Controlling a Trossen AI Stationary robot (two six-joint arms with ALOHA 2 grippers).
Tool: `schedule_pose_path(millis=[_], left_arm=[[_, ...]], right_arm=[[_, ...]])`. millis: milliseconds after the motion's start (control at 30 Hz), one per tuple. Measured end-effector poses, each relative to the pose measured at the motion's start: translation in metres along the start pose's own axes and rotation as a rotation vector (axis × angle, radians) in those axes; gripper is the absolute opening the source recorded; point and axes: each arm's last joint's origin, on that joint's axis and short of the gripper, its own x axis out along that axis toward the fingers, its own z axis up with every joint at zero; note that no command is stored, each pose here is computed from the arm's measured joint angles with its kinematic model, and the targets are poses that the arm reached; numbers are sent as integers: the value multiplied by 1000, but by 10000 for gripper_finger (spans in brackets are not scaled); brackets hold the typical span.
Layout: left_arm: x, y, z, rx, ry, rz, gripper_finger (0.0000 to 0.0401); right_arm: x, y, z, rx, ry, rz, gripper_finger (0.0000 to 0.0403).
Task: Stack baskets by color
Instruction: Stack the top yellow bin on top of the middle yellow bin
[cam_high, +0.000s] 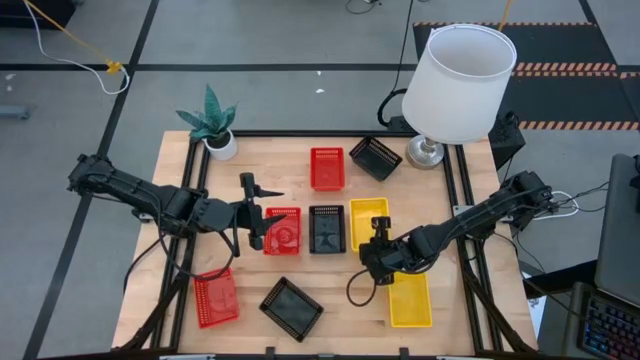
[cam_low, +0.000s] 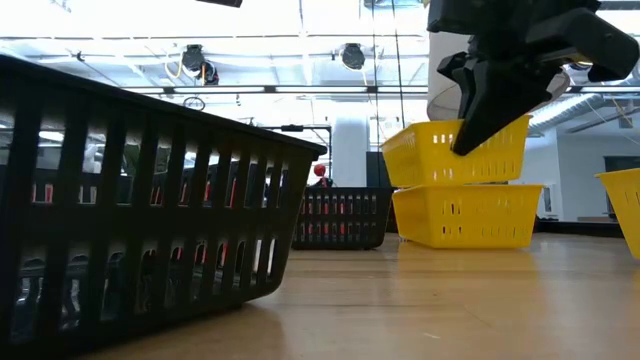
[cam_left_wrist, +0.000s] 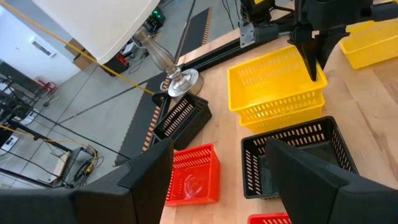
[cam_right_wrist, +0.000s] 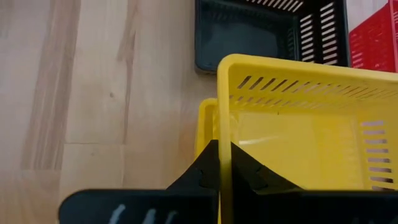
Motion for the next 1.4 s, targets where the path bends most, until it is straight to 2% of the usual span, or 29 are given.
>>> schedule_pose_path(millis=[1400], left_arm=[[0,0,0,0,0,0,257]], right_arm=[[0,0,0,22,5,0,6]])
